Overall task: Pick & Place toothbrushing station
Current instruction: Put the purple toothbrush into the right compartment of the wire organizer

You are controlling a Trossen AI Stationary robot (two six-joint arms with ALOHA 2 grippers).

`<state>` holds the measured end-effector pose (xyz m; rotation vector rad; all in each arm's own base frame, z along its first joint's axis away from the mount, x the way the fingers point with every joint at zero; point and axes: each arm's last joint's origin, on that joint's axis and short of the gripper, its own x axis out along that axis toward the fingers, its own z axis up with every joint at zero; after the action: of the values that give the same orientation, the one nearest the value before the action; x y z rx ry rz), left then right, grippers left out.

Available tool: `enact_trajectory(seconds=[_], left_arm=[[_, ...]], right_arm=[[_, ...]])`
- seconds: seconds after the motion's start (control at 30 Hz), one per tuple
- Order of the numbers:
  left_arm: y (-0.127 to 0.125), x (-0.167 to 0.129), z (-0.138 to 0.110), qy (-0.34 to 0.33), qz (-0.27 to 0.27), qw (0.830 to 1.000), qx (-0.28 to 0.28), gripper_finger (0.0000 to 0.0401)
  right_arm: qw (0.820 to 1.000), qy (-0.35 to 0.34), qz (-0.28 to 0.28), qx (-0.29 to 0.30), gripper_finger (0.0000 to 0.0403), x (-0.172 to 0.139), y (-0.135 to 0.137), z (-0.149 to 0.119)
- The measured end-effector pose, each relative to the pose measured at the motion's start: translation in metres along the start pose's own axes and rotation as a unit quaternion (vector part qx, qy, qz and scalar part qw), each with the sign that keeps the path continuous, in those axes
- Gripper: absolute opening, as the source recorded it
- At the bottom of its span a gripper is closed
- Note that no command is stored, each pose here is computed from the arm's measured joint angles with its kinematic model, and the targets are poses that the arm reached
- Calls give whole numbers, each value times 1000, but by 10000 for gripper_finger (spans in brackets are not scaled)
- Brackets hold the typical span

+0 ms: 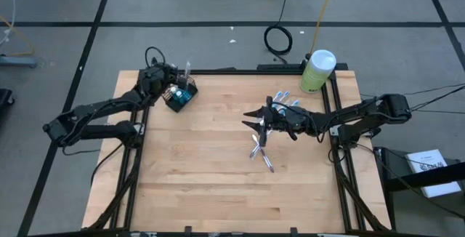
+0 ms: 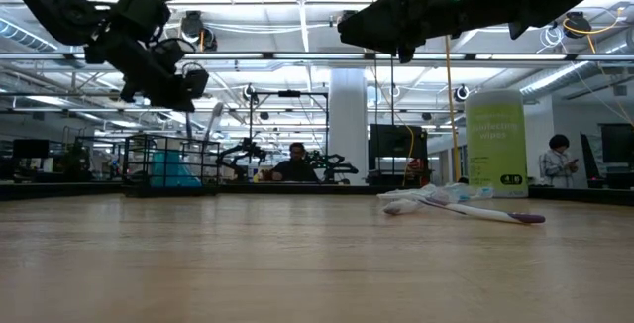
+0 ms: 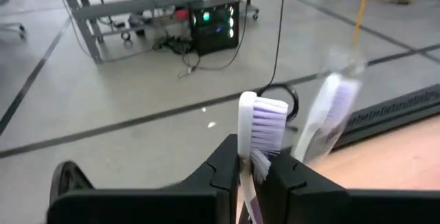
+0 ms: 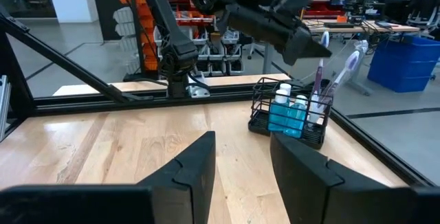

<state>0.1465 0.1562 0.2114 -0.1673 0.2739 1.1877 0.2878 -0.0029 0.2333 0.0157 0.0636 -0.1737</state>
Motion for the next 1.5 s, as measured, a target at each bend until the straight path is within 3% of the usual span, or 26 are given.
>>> enact_trajectory(seconds=[0.3,0.47,0.9,1.07,1.27,1.4,1.5], left_arm=[[-2,15,-12,30,11,999,4,18],[-2,14,-16,45,11,999,11,77],[-1,-1,2,-6,-5,1000,-4,209],[-5,-20,16,-52,-55,997,4,229],[-11,-52,33,-113,-163,980,-1,227],[-15,-66,38,-133,-216,967,-13,223],[-18,-70,37,-134,-228,964,-12,226]], right_arm=[[1000,0,0,0,130,0,0,0],[1000,0,0,0,130,0,0,0],[1000,4,0,-1,130,0,0,-1],[1000,22,3,-4,130,0,0,-4],[994,100,50,11,130,-2,3,-19],[983,172,45,49,132,-8,13,-32],[969,237,9,72,141,-18,28,-45]])
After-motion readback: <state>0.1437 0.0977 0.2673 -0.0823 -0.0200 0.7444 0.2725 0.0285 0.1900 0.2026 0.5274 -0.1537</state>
